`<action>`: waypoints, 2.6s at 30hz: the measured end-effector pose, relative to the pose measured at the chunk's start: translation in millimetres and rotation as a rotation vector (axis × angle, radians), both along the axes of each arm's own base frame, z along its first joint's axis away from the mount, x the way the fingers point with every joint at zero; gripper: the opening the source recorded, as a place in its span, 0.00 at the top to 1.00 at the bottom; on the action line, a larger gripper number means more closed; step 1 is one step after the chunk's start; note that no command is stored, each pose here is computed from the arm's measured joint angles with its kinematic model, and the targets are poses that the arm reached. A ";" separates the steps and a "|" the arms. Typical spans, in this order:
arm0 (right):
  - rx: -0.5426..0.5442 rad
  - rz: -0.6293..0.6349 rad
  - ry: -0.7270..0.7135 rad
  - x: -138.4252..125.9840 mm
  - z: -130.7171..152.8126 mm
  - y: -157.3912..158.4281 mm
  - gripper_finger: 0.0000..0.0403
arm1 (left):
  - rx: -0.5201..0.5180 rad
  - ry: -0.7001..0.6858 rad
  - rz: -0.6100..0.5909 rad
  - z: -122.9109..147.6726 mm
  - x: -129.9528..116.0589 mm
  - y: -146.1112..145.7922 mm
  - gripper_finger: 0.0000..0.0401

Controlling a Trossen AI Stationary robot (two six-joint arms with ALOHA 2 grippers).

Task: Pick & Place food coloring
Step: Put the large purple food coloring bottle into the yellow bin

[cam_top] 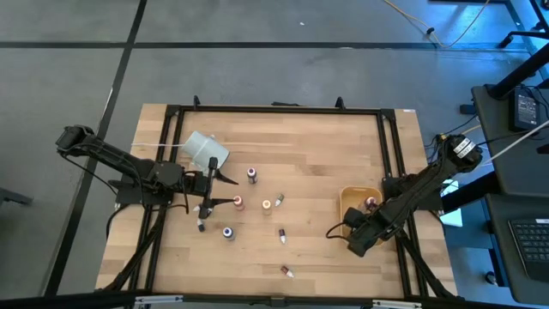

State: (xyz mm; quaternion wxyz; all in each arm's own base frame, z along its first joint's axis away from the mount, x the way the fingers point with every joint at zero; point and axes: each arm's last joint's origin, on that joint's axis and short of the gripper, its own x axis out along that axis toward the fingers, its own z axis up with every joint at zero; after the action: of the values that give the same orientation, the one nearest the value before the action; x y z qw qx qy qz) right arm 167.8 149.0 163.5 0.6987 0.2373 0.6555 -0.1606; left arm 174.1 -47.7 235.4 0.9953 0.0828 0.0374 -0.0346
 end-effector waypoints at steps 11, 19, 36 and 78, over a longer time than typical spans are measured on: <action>0.109 -0.032 -0.008 16.3 21.2 4.7 0.60 | 0.000 0.000 0.000 0.0 0.0 0.0 0.43; 0.142 -0.019 -0.084 33.7 41.2 3.6 0.60 | 0.000 0.000 0.000 0.0 0.0 0.0 0.43; -0.207 0.339 -0.546 96.3 104.4 -34.8 0.60 | 0.000 0.000 0.000 0.0 0.0 0.0 0.43; -0.352 0.660 -1.069 86.9 58.8 -89.8 0.60 | -0.002 -0.007 -0.001 0.7 0.0 -0.1 0.43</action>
State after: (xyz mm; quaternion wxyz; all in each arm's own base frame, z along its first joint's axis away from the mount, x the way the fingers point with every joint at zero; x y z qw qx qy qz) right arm 254.6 59.1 222.2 0.9694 -0.0473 0.2200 0.0978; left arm 174.2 -47.8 236.1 0.9954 0.0820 0.0340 -0.0347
